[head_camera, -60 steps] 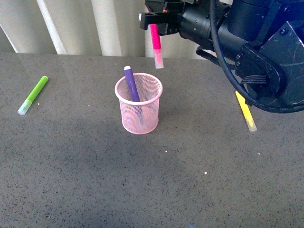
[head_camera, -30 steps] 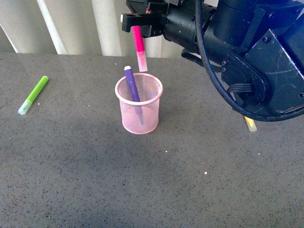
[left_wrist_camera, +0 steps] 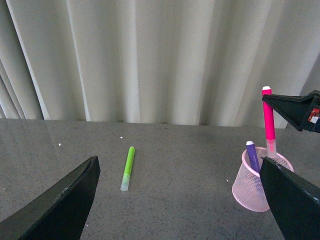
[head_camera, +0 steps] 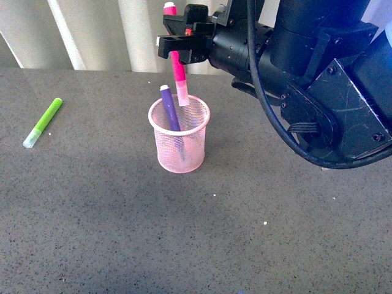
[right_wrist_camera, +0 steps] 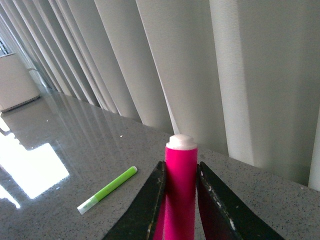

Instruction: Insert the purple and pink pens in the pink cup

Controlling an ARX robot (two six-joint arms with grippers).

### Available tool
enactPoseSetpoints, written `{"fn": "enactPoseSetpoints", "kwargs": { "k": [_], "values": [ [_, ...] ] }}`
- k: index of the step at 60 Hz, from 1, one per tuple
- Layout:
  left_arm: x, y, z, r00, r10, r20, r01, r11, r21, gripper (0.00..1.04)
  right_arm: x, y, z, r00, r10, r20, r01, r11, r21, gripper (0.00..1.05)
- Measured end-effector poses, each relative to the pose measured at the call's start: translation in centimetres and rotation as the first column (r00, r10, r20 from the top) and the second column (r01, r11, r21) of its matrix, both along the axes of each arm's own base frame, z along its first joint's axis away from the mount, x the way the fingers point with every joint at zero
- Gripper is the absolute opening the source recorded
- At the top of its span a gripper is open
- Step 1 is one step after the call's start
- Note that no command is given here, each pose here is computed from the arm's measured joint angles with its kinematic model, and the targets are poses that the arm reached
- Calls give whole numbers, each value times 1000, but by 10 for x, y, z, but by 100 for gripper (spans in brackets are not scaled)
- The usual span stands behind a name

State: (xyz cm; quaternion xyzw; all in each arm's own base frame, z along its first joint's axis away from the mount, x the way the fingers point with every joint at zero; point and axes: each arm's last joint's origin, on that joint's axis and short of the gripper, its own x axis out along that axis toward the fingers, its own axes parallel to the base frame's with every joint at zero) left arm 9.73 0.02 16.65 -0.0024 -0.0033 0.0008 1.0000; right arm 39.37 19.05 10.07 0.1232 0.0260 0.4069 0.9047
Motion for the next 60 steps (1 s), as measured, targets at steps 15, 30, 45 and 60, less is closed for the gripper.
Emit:
{"fn": "enactPoseSetpoints", "kwargs": {
  "k": [15,30,45,60],
  "values": [
    [0,0,0,1000,0,0,0,1000,0,98,5,-8,1,1000,-14,-13,14,1000,16,72],
    [0,0,0,1000,0,0,0,1000,0,98,6,-12,1,1000,-24,-19,24,1000,16,97],
    [0,0,0,1000,0,0,0,1000,0,98,9,-20,11,997,-80,2,80,997,23,98],
    [0,0,0,1000,0,0,0,1000,0,98,-19,-82,109,889,-405,216,420,907,-30,98]
  ]
}}
